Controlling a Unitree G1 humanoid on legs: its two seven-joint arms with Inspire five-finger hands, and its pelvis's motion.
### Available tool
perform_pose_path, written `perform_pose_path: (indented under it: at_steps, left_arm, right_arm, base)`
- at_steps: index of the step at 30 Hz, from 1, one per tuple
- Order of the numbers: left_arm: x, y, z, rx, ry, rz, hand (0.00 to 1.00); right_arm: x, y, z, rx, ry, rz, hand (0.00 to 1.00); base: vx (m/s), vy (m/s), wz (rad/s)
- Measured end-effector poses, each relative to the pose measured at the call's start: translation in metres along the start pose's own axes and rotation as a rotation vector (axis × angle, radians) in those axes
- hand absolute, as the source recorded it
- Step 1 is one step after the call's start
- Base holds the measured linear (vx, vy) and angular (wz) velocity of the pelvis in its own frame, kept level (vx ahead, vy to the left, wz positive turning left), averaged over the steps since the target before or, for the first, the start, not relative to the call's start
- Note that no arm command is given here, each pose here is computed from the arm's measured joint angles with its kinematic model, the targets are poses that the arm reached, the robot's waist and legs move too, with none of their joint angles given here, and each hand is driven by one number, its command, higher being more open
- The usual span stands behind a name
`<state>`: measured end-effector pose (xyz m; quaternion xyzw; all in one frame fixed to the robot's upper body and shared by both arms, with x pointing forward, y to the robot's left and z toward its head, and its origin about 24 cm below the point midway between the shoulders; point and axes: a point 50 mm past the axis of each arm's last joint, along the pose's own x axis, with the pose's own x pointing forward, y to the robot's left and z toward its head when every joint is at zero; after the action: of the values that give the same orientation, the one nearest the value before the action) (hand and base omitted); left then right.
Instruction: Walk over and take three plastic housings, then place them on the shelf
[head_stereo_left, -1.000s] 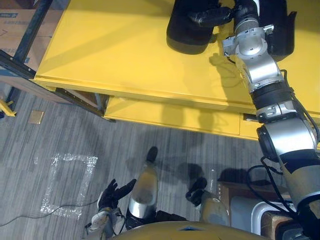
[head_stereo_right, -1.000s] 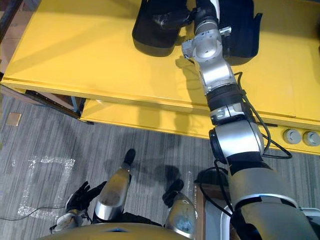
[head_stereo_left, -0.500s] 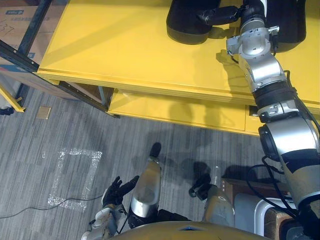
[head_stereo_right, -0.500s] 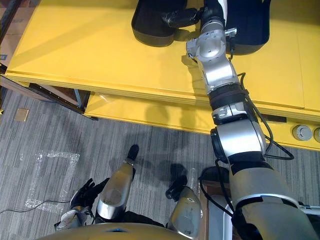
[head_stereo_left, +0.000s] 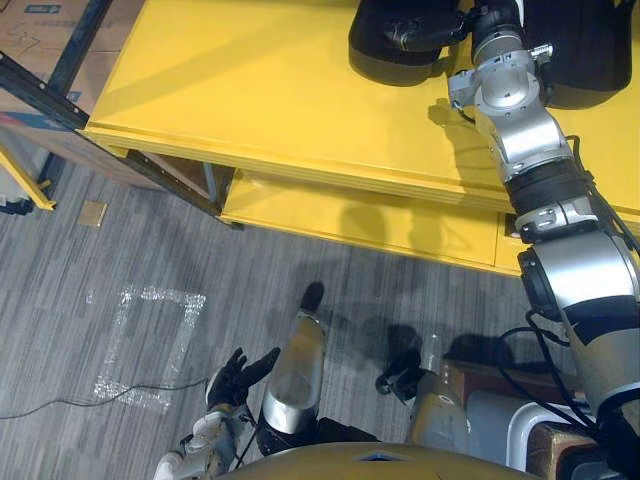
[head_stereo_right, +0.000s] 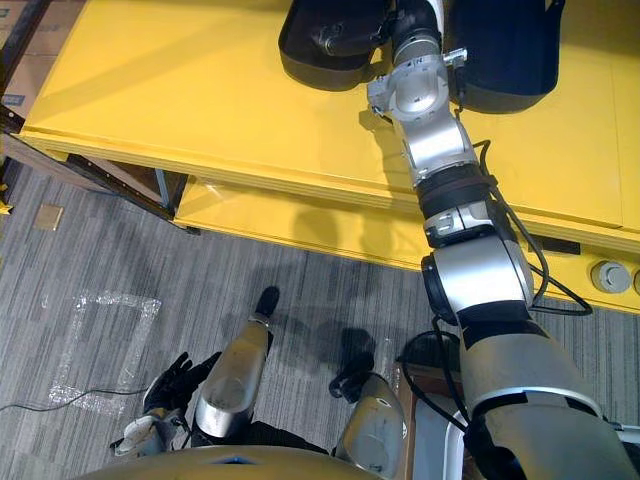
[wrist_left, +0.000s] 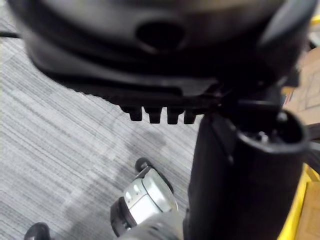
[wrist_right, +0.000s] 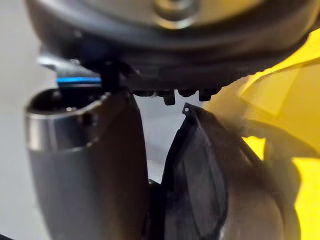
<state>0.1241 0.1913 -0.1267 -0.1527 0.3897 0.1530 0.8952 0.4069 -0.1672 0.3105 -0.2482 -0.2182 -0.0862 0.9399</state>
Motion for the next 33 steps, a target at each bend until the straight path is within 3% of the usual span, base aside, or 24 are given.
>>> perform_pose_path:
  at_steps: [18,25,33]
  left_arm:
    - [0.001,-0.004,0.003,-0.030,-0.004,-0.002,1.00]
    - [0.001,-0.005,0.004,-0.030,-0.009,-0.005,1.00]
    - [0.002,-0.003,0.009,-0.021,-0.028,-0.005,1.00]
  right_arm:
    - [0.002,-0.001,0.002,-0.013,0.006,0.020,1.00]
    - [0.006,-0.004,0.007,-0.223,-0.025,0.018,1.00]
    - [0.014,-0.016,0.034,-0.668,-0.142,0.072,1.00]
  base:
    - [-0.01,0.021,0.03]
    - [-0.01,0.019,0.00]
    - [-0.01,0.027,0.00]
